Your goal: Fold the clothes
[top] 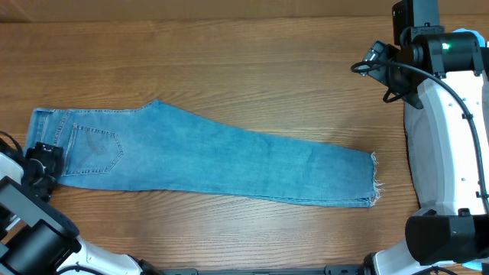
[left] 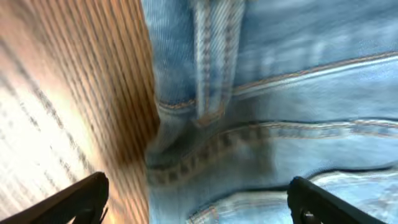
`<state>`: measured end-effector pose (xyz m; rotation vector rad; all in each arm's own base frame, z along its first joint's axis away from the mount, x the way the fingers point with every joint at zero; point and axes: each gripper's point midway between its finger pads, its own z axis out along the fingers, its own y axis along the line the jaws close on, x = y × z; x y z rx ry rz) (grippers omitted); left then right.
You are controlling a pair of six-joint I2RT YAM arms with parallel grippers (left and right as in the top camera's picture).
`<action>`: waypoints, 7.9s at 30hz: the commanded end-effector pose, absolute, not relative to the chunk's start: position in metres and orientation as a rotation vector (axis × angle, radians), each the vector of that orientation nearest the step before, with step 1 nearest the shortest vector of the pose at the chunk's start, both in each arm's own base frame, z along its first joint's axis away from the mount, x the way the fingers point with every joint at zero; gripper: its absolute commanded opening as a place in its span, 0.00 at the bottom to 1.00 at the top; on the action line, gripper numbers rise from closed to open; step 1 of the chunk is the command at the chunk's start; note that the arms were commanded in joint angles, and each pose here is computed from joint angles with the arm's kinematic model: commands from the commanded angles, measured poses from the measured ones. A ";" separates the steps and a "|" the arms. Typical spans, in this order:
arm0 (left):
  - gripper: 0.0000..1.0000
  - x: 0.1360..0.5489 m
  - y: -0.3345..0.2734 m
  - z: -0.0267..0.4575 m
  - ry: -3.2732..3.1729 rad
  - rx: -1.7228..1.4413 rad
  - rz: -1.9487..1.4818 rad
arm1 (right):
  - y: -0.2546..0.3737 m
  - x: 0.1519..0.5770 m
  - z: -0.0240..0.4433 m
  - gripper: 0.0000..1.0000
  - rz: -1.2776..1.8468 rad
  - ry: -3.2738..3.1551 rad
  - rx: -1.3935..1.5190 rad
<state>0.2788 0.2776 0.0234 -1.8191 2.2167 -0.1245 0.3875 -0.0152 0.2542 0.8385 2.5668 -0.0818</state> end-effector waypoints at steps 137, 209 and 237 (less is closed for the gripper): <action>1.00 0.292 -0.116 0.110 2.980 -0.108 0.108 | -0.006 0.302 -0.007 0.04 0.430 3.038 0.746; 1.00 0.290 -0.105 0.085 3.115 -0.169 0.029 | 0.201 0.339 0.075 1.00 0.669 2.984 0.202; 1.00 0.281 -0.102 0.085 3.151 -0.170 0.054 | 0.123 0.363 -0.006 0.12 0.715 2.927 0.204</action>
